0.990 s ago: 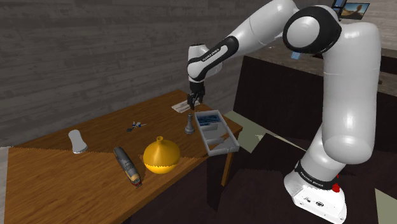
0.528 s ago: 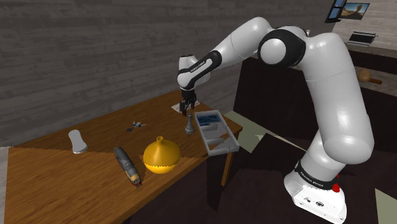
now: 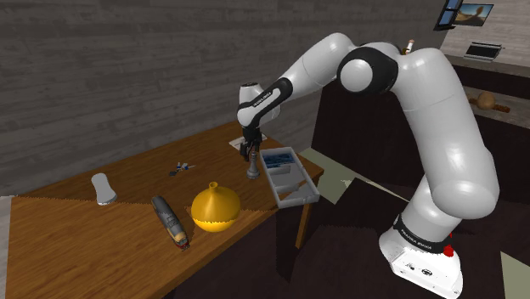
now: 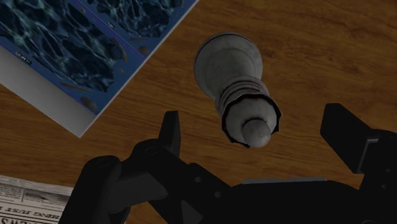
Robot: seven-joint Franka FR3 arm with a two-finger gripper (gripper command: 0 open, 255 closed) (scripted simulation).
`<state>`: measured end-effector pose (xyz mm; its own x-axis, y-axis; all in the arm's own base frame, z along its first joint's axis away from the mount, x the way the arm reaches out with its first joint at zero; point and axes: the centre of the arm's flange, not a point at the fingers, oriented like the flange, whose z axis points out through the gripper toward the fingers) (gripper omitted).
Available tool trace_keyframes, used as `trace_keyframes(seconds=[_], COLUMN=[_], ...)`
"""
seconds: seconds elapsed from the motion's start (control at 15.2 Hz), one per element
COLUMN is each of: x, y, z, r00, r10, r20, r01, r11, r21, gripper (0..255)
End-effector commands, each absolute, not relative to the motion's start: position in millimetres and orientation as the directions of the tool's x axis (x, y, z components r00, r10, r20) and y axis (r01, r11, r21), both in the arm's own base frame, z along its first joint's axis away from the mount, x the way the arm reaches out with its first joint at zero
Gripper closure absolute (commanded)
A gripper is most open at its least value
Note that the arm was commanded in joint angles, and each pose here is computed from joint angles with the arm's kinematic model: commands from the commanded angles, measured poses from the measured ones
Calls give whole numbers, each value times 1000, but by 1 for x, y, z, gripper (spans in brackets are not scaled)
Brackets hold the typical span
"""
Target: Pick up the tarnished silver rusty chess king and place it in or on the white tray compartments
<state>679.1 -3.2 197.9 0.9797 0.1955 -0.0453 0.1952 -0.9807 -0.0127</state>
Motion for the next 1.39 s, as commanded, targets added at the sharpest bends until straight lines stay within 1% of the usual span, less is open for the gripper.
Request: trace_keyframes(seconds=[0.0,0.33,0.4,0.99,1.32], x=[679,679,679,679,679], y=[-4,-4,-4,-4,-4], z=[197,197,197,197,223], r00=[980,980,980,980,980], r10=[196,196,196,196,196], r20=[-45,-45,-45,-45,-45], r01=[195,195,195,195,195], r11=[-981,-981,-981,-981,-981], r21=[-13,-13,-13,-13,-13], gripper=[0,0,255,255,255])
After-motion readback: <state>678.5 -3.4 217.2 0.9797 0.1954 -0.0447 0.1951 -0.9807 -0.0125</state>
